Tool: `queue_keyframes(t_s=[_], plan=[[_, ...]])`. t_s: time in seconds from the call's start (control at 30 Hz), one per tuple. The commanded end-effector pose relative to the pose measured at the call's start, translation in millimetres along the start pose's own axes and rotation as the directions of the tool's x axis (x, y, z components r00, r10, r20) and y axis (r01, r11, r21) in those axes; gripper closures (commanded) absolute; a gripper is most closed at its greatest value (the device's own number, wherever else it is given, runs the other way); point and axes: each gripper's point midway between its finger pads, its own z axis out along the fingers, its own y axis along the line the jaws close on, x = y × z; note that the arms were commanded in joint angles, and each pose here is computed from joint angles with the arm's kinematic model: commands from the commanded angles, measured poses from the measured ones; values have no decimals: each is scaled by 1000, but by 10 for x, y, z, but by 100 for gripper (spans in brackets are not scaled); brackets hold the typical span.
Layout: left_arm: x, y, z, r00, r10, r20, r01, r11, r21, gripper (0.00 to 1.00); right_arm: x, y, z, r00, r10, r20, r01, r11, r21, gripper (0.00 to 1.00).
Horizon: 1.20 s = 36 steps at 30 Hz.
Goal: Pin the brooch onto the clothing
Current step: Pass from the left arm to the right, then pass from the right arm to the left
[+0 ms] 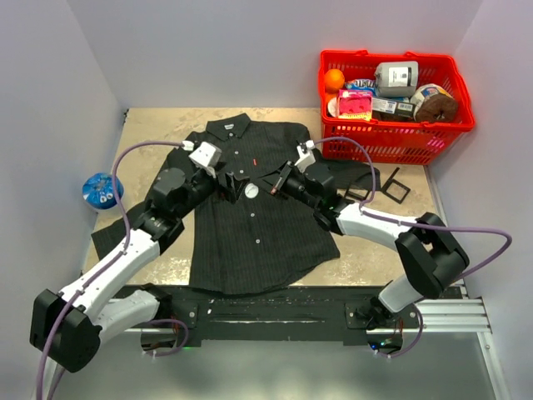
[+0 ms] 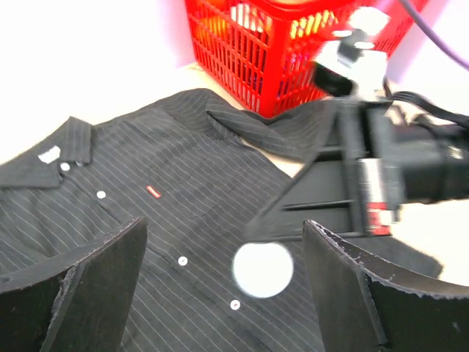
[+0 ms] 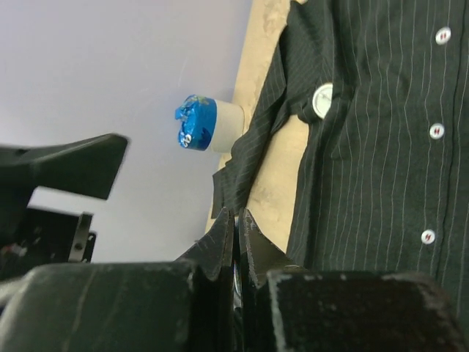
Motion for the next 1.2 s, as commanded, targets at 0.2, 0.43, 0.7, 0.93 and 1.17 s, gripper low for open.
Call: queue_keyframes(t_s=[0.2, 0.43, 0.7, 0.93, 1.17], plan=[[59, -175, -2, 959, -276, -68, 284, 923, 260, 14, -286, 517, -248, 970, -220, 98, 236, 950, -205, 100], [83, -216, 10, 940, -328, -92, 340, 883, 325, 27, -286, 737, -322, 955, -281, 94, 297, 915, -274, 100], [108, -209, 19, 922, -367, -119, 385, 853, 352, 43, -214, 862, -399, 951, -298, 80, 307, 886, -349, 100], [128, -225, 10, 913, -384, -136, 406, 830, 382, 52, -179, 919, -449, 948, -311, 73, 315, 870, -380, 100], [166, -308, -16, 914, -369, -168, 405, 806, 433, 61, -155, 922, -455, 946, -316, 66, 316, 865, -391, 100]])
